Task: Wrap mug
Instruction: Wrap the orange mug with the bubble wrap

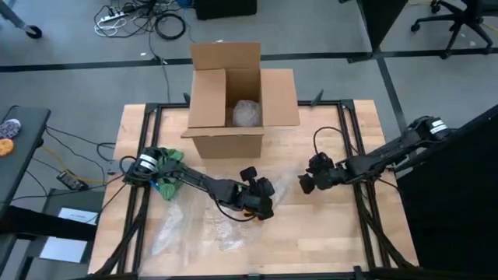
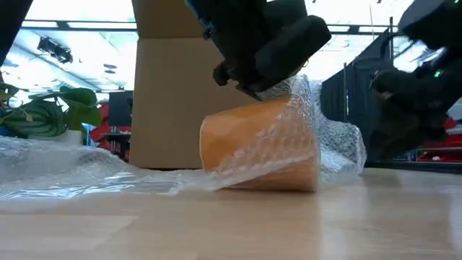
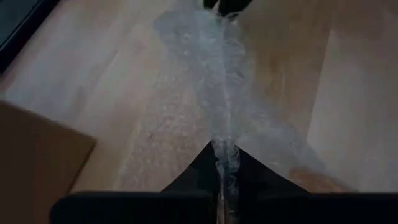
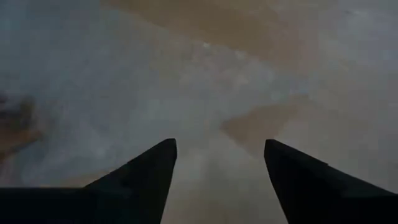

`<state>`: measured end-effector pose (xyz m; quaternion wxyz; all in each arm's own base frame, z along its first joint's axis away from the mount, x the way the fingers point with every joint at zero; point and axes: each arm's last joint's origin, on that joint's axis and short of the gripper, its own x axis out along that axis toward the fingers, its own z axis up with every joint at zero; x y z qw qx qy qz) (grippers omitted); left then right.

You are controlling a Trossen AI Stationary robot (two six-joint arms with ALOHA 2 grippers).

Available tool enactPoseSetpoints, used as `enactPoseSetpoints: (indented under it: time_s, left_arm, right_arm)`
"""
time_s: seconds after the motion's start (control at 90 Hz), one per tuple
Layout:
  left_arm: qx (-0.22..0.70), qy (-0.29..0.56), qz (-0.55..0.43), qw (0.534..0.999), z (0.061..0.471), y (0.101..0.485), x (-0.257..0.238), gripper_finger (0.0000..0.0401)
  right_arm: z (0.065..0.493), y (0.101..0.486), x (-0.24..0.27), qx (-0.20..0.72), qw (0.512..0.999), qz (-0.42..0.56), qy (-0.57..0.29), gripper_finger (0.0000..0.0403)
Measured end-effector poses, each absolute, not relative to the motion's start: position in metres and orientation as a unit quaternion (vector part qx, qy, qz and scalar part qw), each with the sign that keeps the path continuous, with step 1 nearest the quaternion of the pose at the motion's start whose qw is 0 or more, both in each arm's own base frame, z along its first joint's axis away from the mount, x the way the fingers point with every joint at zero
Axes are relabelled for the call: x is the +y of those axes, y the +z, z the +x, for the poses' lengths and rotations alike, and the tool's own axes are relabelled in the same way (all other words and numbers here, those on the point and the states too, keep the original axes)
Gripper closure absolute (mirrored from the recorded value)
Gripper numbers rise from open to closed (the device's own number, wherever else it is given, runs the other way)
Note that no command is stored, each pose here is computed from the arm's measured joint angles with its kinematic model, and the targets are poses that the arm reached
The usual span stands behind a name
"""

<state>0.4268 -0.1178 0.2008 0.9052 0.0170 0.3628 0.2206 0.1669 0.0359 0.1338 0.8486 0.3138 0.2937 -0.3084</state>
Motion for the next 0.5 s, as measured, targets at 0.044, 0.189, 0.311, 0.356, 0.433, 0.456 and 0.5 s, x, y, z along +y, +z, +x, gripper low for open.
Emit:
enactPoseSetpoints:
  time_s: [0.044, 0.189, 0.311, 0.356, 0.433, 0.456, 0.5]
  left_arm:
    - [0.363, 0.221, 0.017, 0.905, 0.427, 0.201, -0.118, 0.0401]
    - [0.364, 0.219, 0.021, 0.905, 0.427, 0.201, -0.118, 0.0401]
    - [0.364, 0.219, 0.021, 0.905, 0.427, 0.201, -0.118, 0.0401]
    - [0.364, 0.219, 0.021, 0.905, 0.427, 0.201, -0.118, 0.0401]
    - [0.365, 0.219, 0.021, 0.905, 0.427, 0.201, -0.118, 0.0401]
    - [0.365, 0.220, 0.021, 0.905, 0.427, 0.201, -0.118, 0.0401]
    - [0.365, 0.219, 0.021, 0.905, 0.427, 0.201, -0.118, 0.0401]
  right_arm:
    - [0.170, 0.130, 0.031, 0.281, 0.850, 0.314, -0.316, 0.0174]
    - [0.175, 0.121, 0.015, 0.277, 0.841, 0.296, -0.358, 0.0174]
    - [0.182, 0.112, 0.006, 0.280, 0.835, 0.290, -0.374, 0.0174]
    - [0.187, 0.109, 0.005, 0.276, 0.838, 0.289, -0.371, 0.0175]
    - [0.196, 0.104, 0.003, 0.266, 0.849, 0.282, -0.358, 0.0179]
    - [0.198, 0.103, 0.002, 0.265, 0.852, 0.278, -0.355, 0.0181]
    - [0.202, 0.099, 0.002, 0.265, 0.857, 0.267, -0.352, 0.0185]
